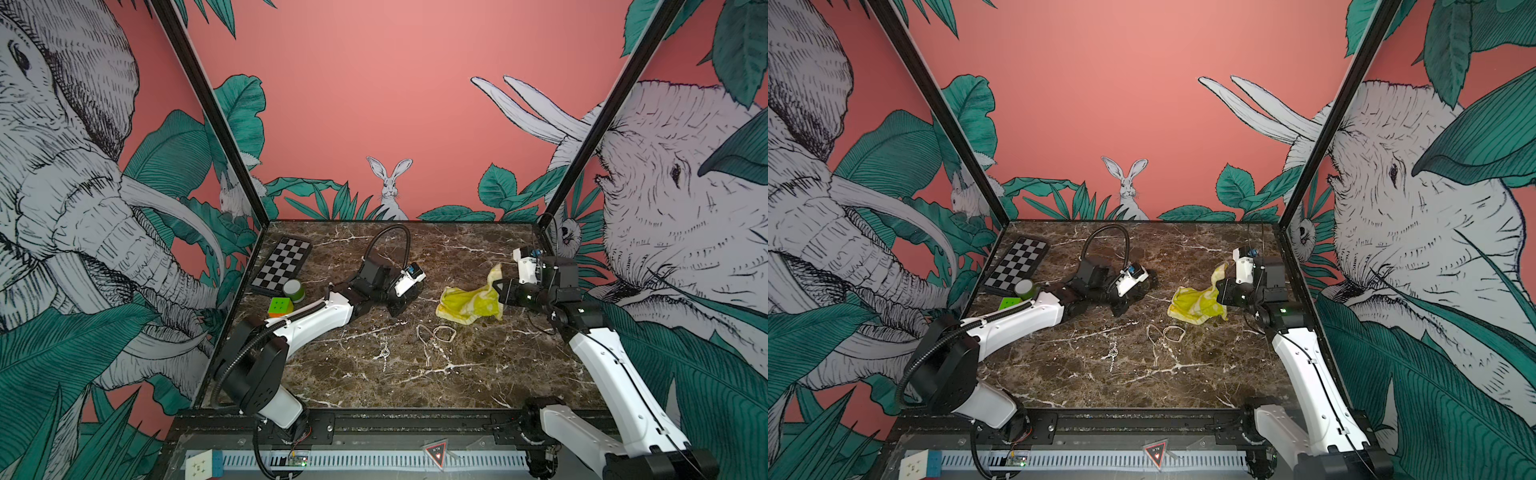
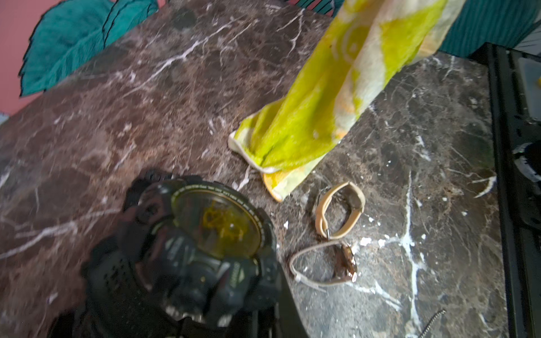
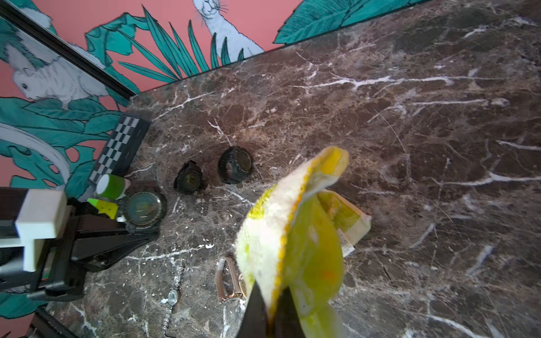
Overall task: Wipe the watch dial
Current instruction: Pick up the watch at the center of the board, then wipe the dirt from the watch dial.
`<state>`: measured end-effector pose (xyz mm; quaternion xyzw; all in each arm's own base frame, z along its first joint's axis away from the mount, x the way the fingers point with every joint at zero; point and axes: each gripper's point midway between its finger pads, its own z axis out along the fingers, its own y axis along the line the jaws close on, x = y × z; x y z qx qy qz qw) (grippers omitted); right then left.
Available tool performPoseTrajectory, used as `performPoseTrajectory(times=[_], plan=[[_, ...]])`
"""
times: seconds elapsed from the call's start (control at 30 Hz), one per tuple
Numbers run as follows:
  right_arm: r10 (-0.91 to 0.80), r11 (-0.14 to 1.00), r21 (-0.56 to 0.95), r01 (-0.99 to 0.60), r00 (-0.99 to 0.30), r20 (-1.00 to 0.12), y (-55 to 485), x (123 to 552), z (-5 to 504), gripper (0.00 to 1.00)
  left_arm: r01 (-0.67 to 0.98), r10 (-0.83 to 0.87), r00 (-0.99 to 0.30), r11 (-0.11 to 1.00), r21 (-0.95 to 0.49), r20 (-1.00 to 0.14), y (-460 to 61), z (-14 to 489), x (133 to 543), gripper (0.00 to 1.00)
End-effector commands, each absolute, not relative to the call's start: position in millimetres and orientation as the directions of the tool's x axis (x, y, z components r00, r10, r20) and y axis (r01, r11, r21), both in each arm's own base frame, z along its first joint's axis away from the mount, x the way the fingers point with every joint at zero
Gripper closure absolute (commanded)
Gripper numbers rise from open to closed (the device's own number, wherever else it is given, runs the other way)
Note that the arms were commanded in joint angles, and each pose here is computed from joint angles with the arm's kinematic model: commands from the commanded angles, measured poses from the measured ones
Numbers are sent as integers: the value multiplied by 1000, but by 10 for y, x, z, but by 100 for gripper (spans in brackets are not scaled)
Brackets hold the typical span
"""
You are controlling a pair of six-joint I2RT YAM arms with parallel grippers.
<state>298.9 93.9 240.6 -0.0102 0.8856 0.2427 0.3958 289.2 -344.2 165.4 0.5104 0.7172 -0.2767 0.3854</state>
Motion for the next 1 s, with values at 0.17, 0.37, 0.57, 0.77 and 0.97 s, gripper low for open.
performPoseTrajectory(times=[0.17,0.37,0.57,0.77,0.97], plan=[[215,751,534,-388,-621,-753,1273,3144,2767,100,990,440,18,120,79,-898,-3998,1995,2827,100],[250,669,605,-431,-636,-730,1424,3291,2824,100,995,377,55,61,84,-925,-4208,2120,2795,100],[269,613,651,-447,-657,-704,1539,3373,2793,100,996,340,64,41,83,-938,-4349,2185,2831,100],[264,578,668,-470,-666,-697,1663,3373,2780,100,995,316,61,50,81,-947,-4475,2241,2919,100],[230,583,658,-476,-681,-696,1787,3378,2724,100,996,314,59,47,78,-948,-4542,2279,2921,100]])
